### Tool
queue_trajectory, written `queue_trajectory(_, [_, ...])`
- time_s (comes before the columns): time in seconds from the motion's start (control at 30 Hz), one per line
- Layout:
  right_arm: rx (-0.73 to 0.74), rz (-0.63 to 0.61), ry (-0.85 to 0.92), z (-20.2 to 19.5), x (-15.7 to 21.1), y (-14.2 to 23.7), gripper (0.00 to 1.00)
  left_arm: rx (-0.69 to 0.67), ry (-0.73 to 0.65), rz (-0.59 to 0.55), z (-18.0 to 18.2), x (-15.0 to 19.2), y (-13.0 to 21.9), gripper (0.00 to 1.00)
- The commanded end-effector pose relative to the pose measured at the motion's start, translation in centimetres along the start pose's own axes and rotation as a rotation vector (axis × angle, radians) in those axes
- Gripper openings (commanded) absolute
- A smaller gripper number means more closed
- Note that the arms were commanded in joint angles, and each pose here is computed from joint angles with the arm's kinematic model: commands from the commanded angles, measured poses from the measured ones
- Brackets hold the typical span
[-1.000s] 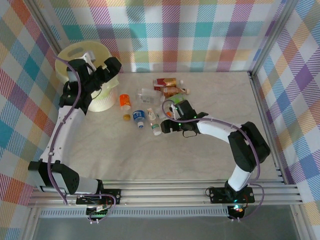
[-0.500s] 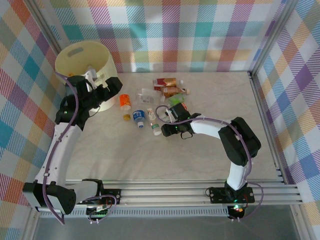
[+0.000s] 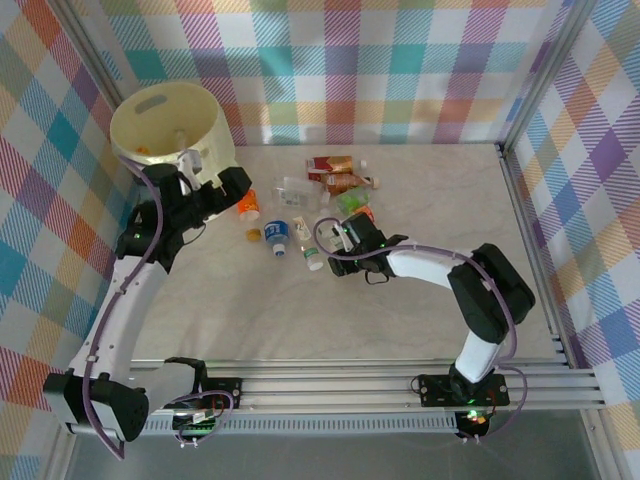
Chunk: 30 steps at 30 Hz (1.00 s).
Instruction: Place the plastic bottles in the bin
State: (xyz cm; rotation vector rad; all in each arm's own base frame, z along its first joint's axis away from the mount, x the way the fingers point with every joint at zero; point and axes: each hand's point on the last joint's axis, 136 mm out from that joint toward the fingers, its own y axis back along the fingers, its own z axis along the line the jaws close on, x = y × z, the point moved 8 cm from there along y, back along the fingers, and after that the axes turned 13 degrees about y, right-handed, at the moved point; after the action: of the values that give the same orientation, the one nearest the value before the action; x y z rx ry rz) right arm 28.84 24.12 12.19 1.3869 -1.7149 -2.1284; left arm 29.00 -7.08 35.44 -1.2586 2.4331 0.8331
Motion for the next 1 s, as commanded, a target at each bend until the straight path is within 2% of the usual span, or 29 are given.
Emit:
queue_trajectory(0.0, [0.008, -0.118, 0.012, 0.6, -1.5, 2.1, 0.45, 0.025, -0.046, 0.007, -0.5, 0.8, -0.7, 1.00])
queue_trajectory(0.17, [0.010, -0.193, -0.029, 0.7, -2.1, 3.8, 0.43, 0.028, -0.044, 0.031, -1.0, 1.7, -2.9, 1.00])
queue_trajectory(0.3, [-0.019, -0.287, -0.076, 0.8, -2.7, 5.2, 0.41, 0.049, -0.012, 0.094, -1.5, 2.9, -5.3, 1.00])
queue_trajectory(0.5, [-0.072, -0.466, -0.104, 1.1, -4.3, 8.1, 0.41, 0.103, 0.001, 0.308, -2.3, 6.0, -8.3, 1.00])
queue_trajectory(0.63, [-0.113, -0.548, -0.086, 1.5, -5.2, 9.3, 0.41, 0.161, -0.009, 0.409, -3.4, 8.1, -9.8, 1.00])
queue_trajectory(0.77, [-0.179, -0.582, -0.087, 2.0, -5.8, 9.8, 0.41, 0.197, -0.034, 0.435, -4.4, 9.4, -10.6, 1.00])
queue_trajectory(0.97, [-0.258, -0.617, -0.108, 2.6, -6.7, 10.7, 0.43, 0.143, -0.043, 0.442, -4.2, 10.7, -11.6, 0.99])
